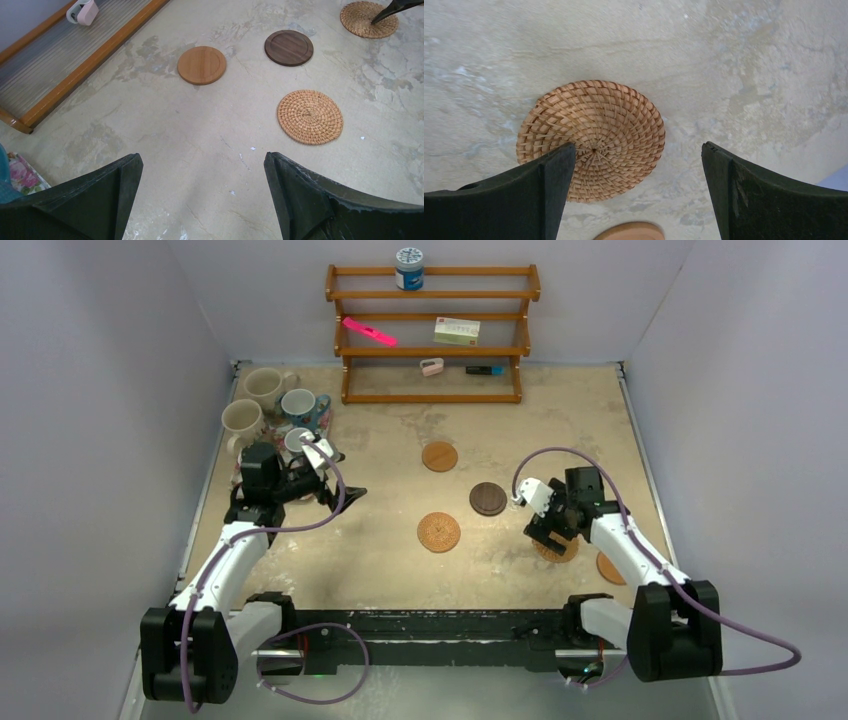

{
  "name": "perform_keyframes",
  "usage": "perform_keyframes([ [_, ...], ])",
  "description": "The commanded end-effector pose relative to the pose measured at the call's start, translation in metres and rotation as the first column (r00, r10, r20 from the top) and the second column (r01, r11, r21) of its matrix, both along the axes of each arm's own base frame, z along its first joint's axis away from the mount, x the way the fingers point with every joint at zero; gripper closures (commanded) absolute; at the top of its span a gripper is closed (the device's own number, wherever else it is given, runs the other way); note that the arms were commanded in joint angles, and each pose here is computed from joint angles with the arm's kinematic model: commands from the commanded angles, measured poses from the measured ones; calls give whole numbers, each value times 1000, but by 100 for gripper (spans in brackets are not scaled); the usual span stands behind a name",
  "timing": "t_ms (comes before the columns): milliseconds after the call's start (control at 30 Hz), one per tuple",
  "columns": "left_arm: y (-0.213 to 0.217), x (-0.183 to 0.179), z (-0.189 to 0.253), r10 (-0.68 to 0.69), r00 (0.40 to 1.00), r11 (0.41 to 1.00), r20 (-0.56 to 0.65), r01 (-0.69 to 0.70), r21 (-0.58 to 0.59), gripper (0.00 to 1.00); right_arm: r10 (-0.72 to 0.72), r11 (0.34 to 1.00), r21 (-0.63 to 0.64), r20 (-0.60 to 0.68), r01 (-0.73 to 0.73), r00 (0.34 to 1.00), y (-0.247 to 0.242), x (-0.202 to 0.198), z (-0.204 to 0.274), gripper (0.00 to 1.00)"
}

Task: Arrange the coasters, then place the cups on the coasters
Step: Move the coaster to the center of the board.

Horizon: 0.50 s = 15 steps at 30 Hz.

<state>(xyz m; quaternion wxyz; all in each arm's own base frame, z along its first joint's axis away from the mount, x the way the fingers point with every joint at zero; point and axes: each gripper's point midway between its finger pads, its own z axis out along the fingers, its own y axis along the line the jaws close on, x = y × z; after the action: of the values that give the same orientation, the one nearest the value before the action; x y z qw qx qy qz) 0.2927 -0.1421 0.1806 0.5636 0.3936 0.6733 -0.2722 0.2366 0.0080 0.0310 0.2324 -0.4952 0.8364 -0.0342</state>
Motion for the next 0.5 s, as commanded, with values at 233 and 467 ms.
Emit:
perform_keyframes([
  [233,-2,6,19,-23,998,1000,65,23,3,0,59,985,165,-82,-44,995,49,-11,-14,1],
  [467,-2,5,19,-26,998,1000,63,26,2,0,77,982,180,-54,-66,996,70,-5,-8,1],
])
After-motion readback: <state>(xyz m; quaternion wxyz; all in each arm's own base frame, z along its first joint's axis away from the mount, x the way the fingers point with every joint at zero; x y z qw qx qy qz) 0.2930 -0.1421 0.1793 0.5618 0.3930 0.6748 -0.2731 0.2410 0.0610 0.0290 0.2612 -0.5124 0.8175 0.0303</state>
